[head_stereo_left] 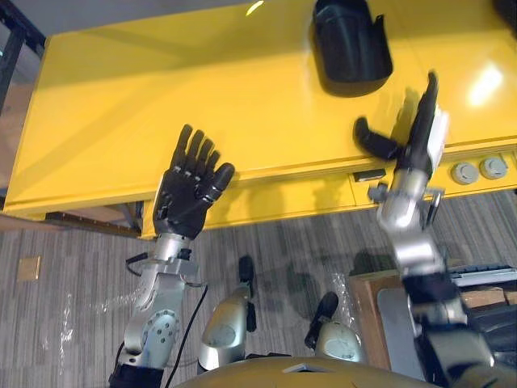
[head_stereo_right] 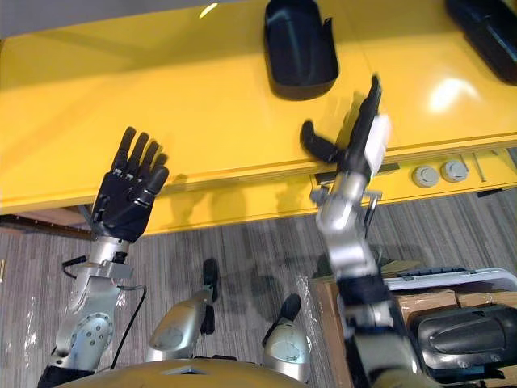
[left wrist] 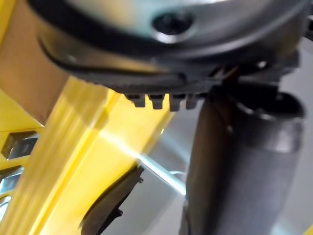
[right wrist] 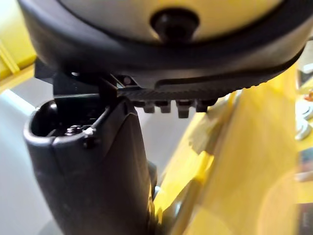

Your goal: Walk over and take three plastic housings, then place them on the shelf

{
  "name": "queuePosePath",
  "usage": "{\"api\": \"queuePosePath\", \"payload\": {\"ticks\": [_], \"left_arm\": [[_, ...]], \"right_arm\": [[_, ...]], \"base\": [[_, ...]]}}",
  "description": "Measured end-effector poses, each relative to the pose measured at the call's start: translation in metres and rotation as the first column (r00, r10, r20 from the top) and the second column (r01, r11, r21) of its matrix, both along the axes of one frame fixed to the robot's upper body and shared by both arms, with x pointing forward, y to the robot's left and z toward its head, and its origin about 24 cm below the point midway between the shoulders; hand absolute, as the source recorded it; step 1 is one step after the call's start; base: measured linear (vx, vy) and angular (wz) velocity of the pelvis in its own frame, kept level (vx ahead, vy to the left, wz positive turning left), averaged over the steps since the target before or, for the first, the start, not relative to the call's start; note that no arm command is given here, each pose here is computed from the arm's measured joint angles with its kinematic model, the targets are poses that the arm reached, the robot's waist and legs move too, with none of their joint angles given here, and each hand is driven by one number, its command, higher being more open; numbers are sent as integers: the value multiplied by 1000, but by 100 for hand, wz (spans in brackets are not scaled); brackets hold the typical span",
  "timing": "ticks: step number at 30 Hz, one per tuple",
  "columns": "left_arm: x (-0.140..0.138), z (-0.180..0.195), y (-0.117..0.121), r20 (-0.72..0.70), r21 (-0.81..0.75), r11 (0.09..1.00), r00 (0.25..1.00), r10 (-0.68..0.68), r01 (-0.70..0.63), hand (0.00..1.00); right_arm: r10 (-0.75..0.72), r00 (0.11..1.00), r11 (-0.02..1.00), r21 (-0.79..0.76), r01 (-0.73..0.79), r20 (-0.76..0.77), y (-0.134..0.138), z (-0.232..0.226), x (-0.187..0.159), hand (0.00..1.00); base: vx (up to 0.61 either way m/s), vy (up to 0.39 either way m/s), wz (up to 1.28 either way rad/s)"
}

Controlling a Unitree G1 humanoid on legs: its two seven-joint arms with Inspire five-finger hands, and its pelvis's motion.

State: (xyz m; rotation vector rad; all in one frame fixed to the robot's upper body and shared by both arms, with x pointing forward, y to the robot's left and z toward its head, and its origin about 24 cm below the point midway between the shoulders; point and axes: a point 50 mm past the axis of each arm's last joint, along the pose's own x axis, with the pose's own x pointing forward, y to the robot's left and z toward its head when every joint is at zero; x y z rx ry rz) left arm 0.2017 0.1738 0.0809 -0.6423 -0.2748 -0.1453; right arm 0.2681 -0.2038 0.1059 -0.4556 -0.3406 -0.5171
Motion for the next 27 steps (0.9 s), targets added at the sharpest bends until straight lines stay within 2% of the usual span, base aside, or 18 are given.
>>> {"api": "queuePosePath", "payload": {"ticks": [3,9,12,18,22,27], "left_arm": [[-9,5,1,26,-10,1000,1000,9,-9,100],[-12,19,-3,129,0,999,991,-36,36,100],[-12,21,-9,157,9,997,984,-82,81,100],[-14,19,-37,171,4,973,958,-229,232,100],[-4,9,-55,95,165,944,948,-303,285,100],[17,7,-54,54,172,958,969,-242,229,100]], "right_arm": [[11,998,997,73,-6,-68,2,-23,-35,100],[-19,996,993,118,29,-82,-1,-30,-52,100],[-18,994,975,217,40,-104,-1,-38,-57,100],[-19,978,901,421,108,-208,-1,-69,-86,100],[-62,962,829,523,198,-266,-29,-87,-125,100],[-206,942,811,492,315,-265,-65,-85,-170,100]], "base": [[70,-25,-23],[24,-10,-22],[-30,4,-42],[-2,6,-88],[69,-8,-128],[73,-63,-112]]}}
